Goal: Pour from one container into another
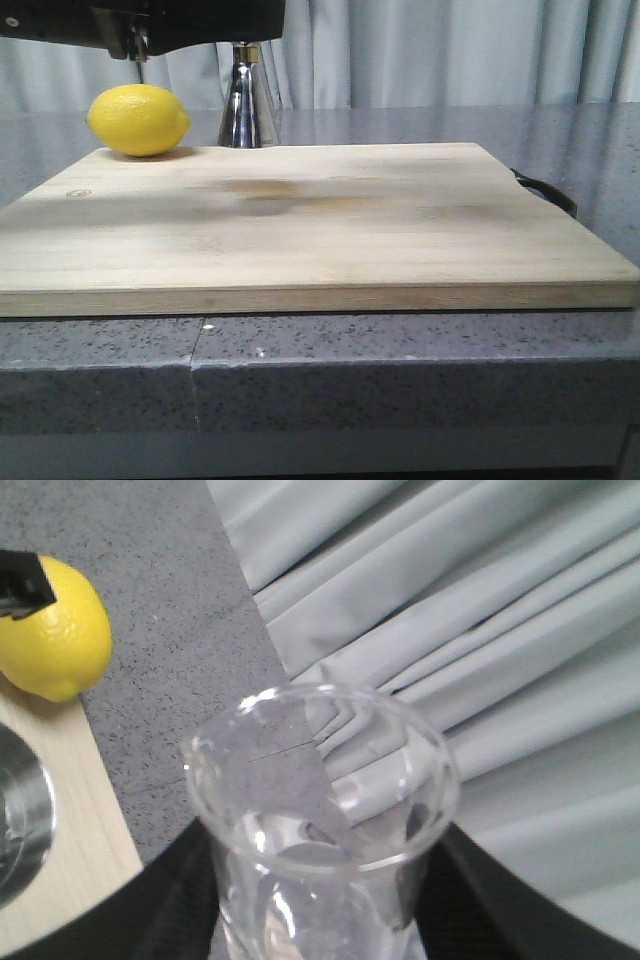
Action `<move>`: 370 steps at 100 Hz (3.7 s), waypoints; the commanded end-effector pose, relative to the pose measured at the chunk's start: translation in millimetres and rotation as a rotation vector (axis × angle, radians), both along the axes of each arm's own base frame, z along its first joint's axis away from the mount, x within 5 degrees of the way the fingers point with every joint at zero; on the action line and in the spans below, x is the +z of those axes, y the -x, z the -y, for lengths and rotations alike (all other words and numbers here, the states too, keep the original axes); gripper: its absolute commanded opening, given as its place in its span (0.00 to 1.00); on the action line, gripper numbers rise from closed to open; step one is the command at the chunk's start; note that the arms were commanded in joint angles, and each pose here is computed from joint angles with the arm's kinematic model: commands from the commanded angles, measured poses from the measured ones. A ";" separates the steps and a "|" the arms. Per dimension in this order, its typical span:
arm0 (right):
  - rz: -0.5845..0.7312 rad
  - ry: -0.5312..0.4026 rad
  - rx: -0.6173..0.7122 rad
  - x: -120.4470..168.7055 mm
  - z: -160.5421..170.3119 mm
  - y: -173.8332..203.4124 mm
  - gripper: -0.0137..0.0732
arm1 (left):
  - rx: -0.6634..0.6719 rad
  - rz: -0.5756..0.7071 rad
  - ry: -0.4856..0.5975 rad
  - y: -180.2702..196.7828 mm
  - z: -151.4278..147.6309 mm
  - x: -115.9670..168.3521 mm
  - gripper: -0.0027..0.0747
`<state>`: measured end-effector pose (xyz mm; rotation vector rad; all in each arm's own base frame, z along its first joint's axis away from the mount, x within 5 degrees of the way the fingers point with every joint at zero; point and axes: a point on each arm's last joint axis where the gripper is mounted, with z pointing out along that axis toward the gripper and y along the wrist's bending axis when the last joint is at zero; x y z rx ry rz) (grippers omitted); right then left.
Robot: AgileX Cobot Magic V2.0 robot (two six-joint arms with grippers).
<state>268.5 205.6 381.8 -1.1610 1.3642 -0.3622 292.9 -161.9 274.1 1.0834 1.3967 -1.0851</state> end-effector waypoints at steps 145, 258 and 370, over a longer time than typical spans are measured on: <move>-0.480 -0.689 0.042 -109.8 130.7 -64.7 0.52 | -0.059 0.060 0.147 10.5 1.9 34.3 0.33; -0.541 -0.682 -0.025 -133.7 132.5 -82.4 0.76 | -0.059 0.060 0.147 10.5 1.9 34.3 0.33; -0.286 -0.877 -0.306 -20.6 132.8 43.9 0.83 | -0.059 0.060 0.147 10.5 1.9 34.3 0.33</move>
